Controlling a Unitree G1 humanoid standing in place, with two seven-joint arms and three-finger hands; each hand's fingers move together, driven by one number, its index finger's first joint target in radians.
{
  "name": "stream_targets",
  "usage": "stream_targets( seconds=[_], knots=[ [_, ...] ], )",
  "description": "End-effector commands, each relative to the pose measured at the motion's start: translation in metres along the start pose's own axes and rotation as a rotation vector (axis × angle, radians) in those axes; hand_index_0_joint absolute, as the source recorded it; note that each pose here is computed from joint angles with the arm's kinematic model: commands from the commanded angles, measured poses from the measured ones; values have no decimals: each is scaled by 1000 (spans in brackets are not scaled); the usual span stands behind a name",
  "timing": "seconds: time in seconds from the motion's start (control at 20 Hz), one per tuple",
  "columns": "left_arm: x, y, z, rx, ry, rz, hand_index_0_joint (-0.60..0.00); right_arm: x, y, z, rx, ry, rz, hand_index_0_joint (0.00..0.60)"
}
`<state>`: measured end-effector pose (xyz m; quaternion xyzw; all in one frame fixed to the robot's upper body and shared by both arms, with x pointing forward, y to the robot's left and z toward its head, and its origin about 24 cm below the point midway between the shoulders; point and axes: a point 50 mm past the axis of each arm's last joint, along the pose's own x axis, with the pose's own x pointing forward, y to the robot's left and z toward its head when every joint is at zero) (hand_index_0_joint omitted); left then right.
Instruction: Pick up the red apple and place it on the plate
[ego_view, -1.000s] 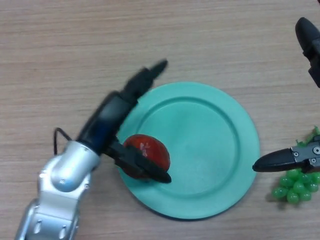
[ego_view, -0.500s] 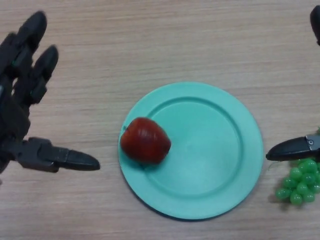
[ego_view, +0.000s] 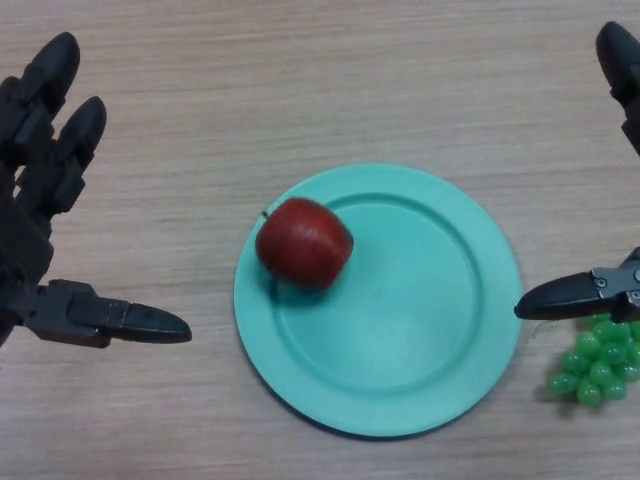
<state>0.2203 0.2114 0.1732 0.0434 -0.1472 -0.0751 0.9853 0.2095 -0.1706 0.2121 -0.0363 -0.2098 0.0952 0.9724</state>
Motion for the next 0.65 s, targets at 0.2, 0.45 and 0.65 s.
stream_targets(
  seconds=[0.2, 0.45, 0.65],
  knots=[
    [-6, 8, 46, 81, -264, 94, 0, -3, 1, 28, -69, -215, -18, 0],
    [-12, 7, 53, 99, -280, 105, 0, -7, -1, 27, -55, -203, -13, 0],
    [-14, 5, 53, 117, -277, 125, 0, -12, 2, 27, -47, -211, -6, 0]
  ],
)
